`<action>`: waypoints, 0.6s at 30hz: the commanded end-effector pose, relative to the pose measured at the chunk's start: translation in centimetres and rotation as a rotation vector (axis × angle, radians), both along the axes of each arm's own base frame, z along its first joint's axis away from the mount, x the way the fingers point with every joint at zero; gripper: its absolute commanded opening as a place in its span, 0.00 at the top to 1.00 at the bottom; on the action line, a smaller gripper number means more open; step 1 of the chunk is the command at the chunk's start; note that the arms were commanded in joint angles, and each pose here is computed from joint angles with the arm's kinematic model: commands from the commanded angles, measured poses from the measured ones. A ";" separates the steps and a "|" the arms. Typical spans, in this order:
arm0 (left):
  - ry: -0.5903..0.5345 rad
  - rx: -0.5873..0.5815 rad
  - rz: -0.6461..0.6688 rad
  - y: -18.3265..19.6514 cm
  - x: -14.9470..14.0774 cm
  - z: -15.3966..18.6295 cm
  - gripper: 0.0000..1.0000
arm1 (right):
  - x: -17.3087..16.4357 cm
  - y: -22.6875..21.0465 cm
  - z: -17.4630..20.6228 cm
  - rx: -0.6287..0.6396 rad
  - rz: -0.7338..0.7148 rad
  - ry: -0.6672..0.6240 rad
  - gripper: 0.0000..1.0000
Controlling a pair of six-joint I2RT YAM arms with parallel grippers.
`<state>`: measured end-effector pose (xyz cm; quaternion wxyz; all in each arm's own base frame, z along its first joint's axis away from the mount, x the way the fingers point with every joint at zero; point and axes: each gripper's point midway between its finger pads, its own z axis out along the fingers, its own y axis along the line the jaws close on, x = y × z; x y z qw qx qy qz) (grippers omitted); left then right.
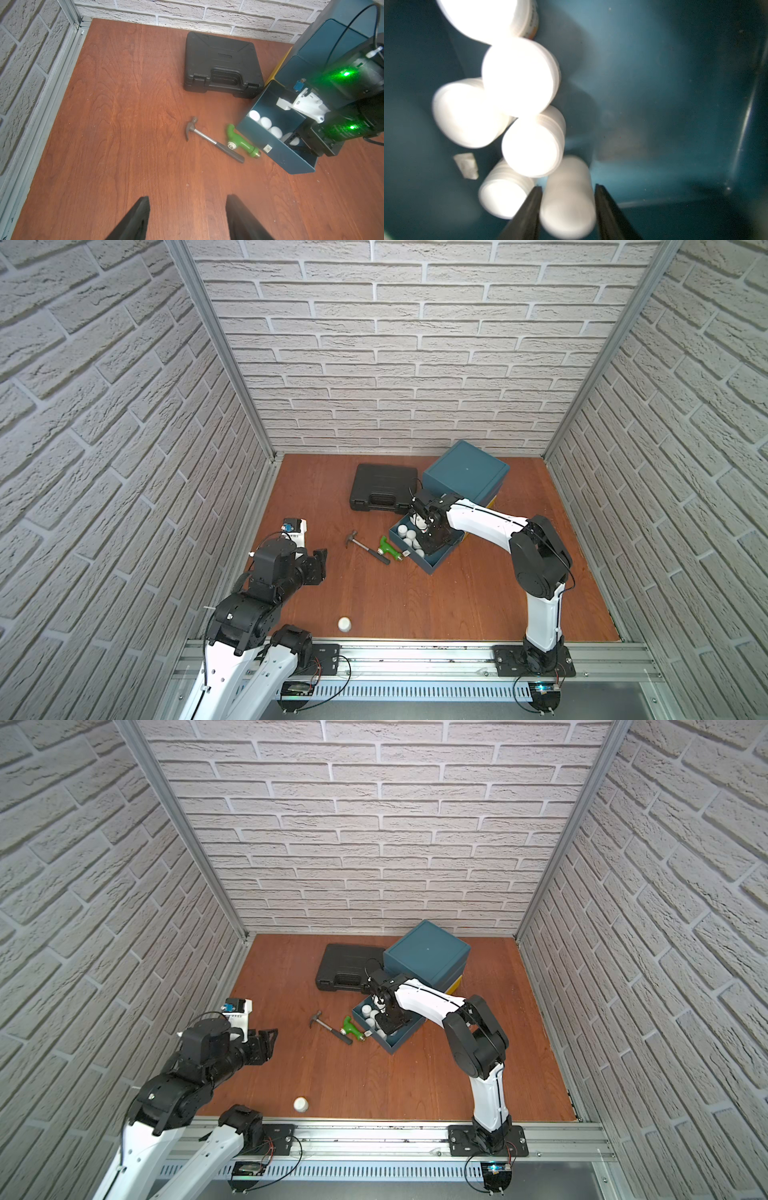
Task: Put the paint cans in the drawer according to color
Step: Place the paint can in the drawer.
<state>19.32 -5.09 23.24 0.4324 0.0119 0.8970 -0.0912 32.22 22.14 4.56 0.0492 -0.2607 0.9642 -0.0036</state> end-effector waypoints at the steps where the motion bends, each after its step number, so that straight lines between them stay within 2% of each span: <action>1: -0.006 0.004 0.004 0.1 0.1 0.0 0.37 | -0.2 0.0 1.1 0.004 0.003 -0.023 0.48; 6: -0.010 0.004 0.005 0.1 0.1 0.1 0.37 | 0.4 0.1 3.1 0.015 -0.004 -0.071 0.46; 12: -0.013 0.004 0.004 0.1 0.1 0.1 0.37 | 0.5 1.5 7.6 0.079 0.013 -0.180 0.46; 15: -0.014 0.003 0.004 0.1 0.0 0.1 0.37 | -1.4 4.8 9.1 0.160 0.087 -0.215 0.45; 18: -0.020 0.001 0.007 0.2 0.0 0.3 0.37 | -4.9 9.8 9.5 0.248 0.227 -0.224 0.42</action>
